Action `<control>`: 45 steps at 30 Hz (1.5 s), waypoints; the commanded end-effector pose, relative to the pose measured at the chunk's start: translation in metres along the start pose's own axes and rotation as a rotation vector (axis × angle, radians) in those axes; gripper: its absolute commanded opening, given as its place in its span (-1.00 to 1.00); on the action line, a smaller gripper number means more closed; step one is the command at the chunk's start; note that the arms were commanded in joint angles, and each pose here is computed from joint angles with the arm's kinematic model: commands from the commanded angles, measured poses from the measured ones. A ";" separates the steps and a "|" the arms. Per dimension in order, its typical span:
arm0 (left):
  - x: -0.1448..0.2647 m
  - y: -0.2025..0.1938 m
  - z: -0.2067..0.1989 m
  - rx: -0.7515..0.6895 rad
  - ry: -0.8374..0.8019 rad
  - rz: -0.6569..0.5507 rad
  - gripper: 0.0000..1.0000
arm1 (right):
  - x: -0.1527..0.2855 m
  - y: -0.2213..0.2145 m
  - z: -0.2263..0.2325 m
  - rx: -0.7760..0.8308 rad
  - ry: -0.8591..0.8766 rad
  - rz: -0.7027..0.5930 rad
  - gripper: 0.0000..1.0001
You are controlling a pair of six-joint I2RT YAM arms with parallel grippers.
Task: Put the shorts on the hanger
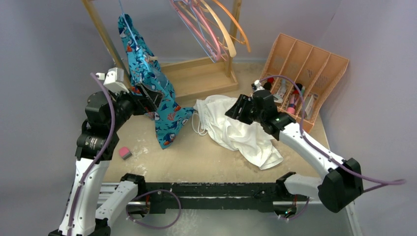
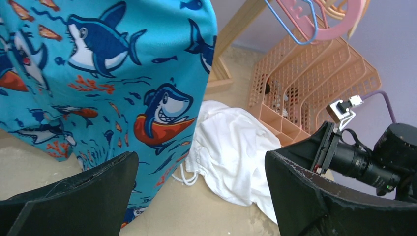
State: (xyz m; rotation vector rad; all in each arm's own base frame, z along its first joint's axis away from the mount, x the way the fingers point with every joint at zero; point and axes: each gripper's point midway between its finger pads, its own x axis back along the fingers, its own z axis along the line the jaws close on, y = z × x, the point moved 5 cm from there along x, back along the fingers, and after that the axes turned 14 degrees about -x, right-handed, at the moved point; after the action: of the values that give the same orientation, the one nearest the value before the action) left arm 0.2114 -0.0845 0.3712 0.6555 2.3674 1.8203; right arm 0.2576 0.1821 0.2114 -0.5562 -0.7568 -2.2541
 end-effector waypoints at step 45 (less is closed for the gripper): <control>0.019 0.043 0.002 0.102 0.143 -0.113 0.92 | -0.123 -0.079 0.011 0.627 -0.249 0.032 -0.95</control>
State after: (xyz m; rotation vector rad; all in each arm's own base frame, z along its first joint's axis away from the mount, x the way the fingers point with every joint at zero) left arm 0.2010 -0.0513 0.4000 0.3328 2.5754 1.8992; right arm 0.3010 0.3046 0.0692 -0.6081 -1.5382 -1.7652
